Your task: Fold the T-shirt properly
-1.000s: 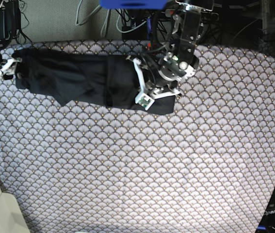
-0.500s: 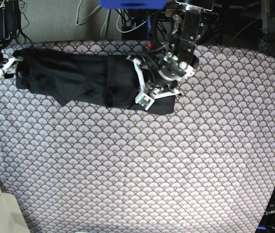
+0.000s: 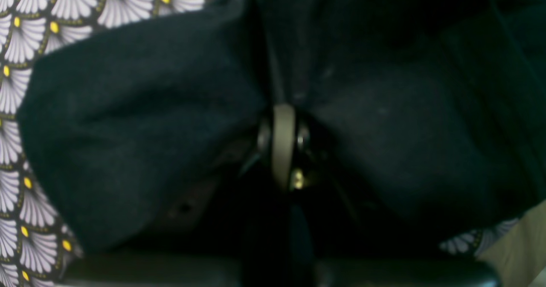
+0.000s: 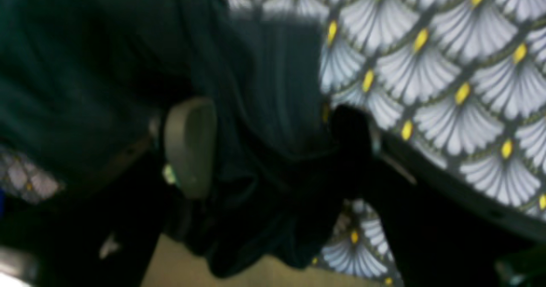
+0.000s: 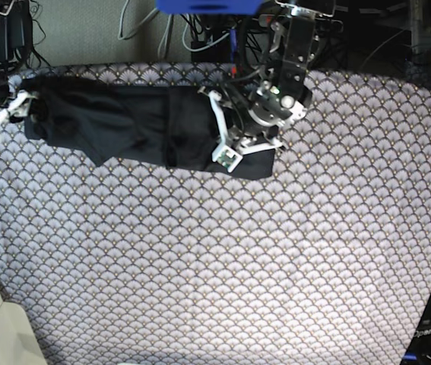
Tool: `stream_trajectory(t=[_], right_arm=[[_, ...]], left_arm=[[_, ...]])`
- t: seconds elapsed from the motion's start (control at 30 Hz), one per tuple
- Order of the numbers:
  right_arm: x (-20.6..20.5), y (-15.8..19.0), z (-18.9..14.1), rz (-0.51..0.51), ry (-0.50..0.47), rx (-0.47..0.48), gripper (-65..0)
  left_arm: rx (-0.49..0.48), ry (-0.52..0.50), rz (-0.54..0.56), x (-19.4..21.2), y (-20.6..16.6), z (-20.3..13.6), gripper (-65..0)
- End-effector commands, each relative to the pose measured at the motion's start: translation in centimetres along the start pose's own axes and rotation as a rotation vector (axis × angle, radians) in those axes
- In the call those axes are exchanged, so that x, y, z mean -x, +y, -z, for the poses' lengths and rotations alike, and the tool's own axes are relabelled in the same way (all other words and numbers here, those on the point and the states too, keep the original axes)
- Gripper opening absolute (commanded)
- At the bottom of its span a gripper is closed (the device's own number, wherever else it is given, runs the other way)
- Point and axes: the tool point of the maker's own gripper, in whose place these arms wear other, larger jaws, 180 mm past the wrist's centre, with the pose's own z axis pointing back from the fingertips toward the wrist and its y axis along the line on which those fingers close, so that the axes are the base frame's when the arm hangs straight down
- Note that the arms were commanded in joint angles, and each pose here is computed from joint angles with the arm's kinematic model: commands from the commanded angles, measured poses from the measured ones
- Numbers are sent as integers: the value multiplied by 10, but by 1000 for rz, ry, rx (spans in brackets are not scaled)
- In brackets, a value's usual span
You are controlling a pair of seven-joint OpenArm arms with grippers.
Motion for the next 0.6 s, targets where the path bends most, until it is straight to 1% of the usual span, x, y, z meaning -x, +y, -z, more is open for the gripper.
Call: stream_trajectory(t=[0.0,0.23,0.3,0.37,0.43,0.57], right_arm=[[-4,-8,-3,-10,10,19,-206],[-2,-9,-1,2,13,16,-212],[-2,-8,0,6,9,13,-240],[-3,-8,0,6,7,11,-304],[-2,-8,0,6,8,11,-390],[-1,-8,0,4,17,14,-601]], left_arm=[[-21,24,8,3,4,-2,-650],[-22,24,10,3,5,-2,-650],[-23,21,11,2,6,-2,-650],[-23,21,11,2,6,-2,-650],[-24,20,12,1,6,-2,-650],[-24,20,12,1,6,-2,-650]])
